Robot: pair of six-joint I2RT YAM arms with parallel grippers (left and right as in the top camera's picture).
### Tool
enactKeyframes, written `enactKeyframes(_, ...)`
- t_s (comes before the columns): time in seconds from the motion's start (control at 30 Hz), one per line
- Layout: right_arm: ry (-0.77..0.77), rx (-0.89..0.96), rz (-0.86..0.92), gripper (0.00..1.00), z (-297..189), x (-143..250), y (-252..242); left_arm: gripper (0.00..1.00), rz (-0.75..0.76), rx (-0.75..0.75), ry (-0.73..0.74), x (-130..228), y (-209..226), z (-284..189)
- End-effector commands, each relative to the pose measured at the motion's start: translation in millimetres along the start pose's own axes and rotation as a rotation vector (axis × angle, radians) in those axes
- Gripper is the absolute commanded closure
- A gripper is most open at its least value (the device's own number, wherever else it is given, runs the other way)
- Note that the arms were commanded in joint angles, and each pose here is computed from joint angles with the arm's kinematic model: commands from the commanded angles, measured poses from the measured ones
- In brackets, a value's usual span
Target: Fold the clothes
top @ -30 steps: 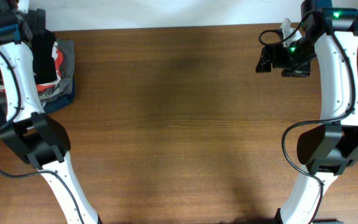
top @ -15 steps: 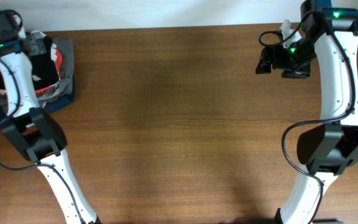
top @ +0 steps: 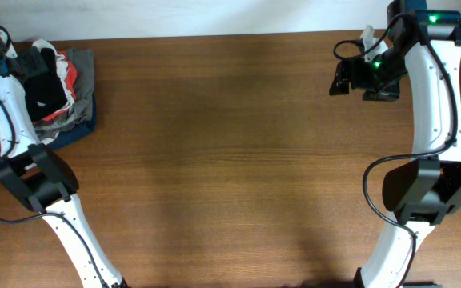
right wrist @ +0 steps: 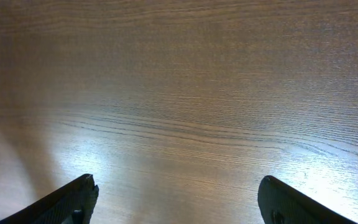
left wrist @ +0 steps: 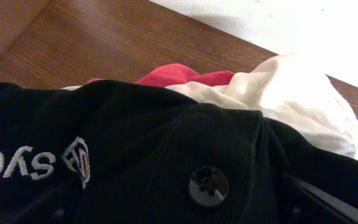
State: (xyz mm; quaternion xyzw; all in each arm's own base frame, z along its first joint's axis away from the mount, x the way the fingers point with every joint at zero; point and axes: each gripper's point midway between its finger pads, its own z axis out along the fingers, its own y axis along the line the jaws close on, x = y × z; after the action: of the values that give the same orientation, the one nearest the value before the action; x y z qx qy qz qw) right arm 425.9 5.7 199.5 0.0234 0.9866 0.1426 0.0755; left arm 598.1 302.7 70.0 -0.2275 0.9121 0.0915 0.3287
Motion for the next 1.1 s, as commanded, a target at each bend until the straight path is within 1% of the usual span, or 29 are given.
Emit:
enactKeyframes(0.0, 0.016, -0.008, -0.006, 0.12, 4.3, 1.4, 0.4, 0.00, -0.060, -0.053, 0.503, 208.8, 25.5, 104.7)
enactKeyframes(0.1, 0.013, -0.007, -0.007, 0.12, 4.3, 0.7, 0.1, 0.01, -0.068, 0.021, 0.438, 176.7, 7.9, 96.2)
enactKeyframes(0.13, 0.010, -0.007, -0.008, 0.08, 4.3, 0.1, 0.1, 0.01, -0.072, 0.050, 0.409, 161.7, 2.1, 90.5)
enactKeyframes(0.2, 0.003, -0.006, -0.011, 0.05, 4.2, -1.7, 0.0, 0.01, -0.075, 0.099, 0.345, 129.0, -8.0, 74.3)
enactKeyframes(0.23, -0.003, -0.005, -0.012, 0.01, 4.1, -3.1, -0.3, 0.01, -0.076, 0.119, 0.310, 112.1, -11.8, 64.2)
enactKeyframes(0.3, -0.018, 0.000, -0.015, 0.01, 3.9, -6.9, -1.9, 0.01, -0.073, 0.142, 0.236, 78.3, -15.8, 40.1)
enactKeyframes(0.4, -0.057, 0.052, -0.024, 0.01, 0.4, -15.8, -10.3, 0.01, -0.065, 0.158, 0.153, 39.2, -20.5, -0.2)
enactKeyframes(0.57, -0.160, 0.130, -0.048, 0.01, -27.1, -33.7, -15.9, 0.01, -0.048, 0.170, 0.061, -5.8, -28.1, -59.6)
enactKeyframes(0.73, -0.341, 0.148, -0.113, 0.01, -81.3, -55.7, -1.3, 0.01, -0.023, 0.181, -0.019, -39.9, -34.1, -124.3)
enactKeyframes(0.83, -0.439, 0.152, -0.136, 0.01, -113.7, -60.9, 8.5, 0.01, -0.013, 0.186, -0.060, -54.5, -35.4, -163.6)
enactKeyframes(0.87, -0.481, 0.155, -0.146, 0.01, -129.9, -60.1, 13.4, 0.01, 0.005, 0.188, -0.077, -59.6, -36.2, -184.0)
enactKeyframes(0.97, -0.519, 0.157, -0.158, 0.01, -151.8, -50.3, 20.5, 0.01, 0.015, 0.194, -0.089, -62.8, -40.1, -221.7)
enactKeyframes(1.07, -0.521, 0.156, -0.159, 0.01, -162.8, -37.2, 24.8, 0.01, 0.024, 0.203, -0.079, -58.4, -46.0, -249.6)
